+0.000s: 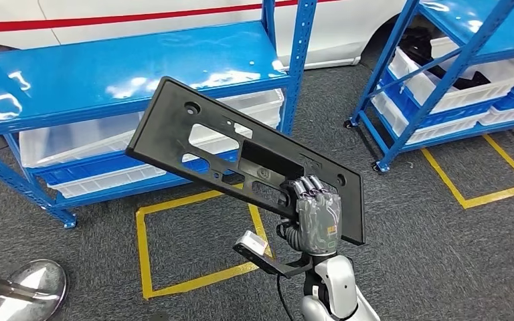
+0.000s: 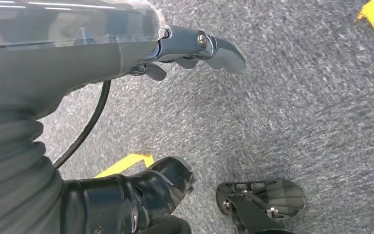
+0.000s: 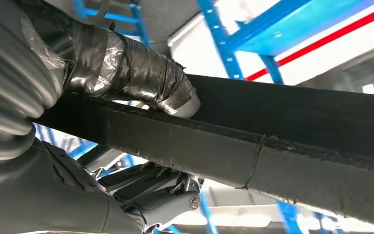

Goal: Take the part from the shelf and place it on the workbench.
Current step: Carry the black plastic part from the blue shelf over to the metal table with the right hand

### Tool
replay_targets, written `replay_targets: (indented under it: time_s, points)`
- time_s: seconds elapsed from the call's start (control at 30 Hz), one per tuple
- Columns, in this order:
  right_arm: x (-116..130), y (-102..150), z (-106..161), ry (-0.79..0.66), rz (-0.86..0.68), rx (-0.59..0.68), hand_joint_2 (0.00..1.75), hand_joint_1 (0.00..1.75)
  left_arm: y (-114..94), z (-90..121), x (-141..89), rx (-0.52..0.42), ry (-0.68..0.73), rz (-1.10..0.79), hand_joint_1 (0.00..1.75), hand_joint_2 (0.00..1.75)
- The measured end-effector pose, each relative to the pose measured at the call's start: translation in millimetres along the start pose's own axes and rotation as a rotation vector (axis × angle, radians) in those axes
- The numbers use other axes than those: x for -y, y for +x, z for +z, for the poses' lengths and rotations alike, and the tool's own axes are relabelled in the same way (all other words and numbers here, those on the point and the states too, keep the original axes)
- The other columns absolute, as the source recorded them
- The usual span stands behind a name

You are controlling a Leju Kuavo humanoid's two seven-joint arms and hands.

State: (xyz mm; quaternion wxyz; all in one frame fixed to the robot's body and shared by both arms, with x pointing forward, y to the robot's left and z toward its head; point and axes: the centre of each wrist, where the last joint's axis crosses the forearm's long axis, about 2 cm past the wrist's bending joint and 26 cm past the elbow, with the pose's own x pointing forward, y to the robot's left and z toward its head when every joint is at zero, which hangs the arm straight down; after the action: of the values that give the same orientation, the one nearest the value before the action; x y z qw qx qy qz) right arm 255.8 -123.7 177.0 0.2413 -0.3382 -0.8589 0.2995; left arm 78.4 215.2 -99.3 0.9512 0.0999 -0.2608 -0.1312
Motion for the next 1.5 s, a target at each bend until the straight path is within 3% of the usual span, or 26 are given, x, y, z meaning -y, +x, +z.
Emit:
replay_targets:
  time_s: [0.37, 1.5]
  points:
    - [14.4, -9.9, 7.6, -0.068, 0.004, -0.034, 1.75, 1.75, -4.0, 1.4, 0.5, -0.004, 0.007, 0.014, 0.00, 1.75]
    - [24.6, -10.9, 28.7, -0.090, -0.004, -0.052, 1.75, 1.75, -13.8, 5.1, 2.2, -0.009, 0.000, 0.044, 0.00, 1.75]
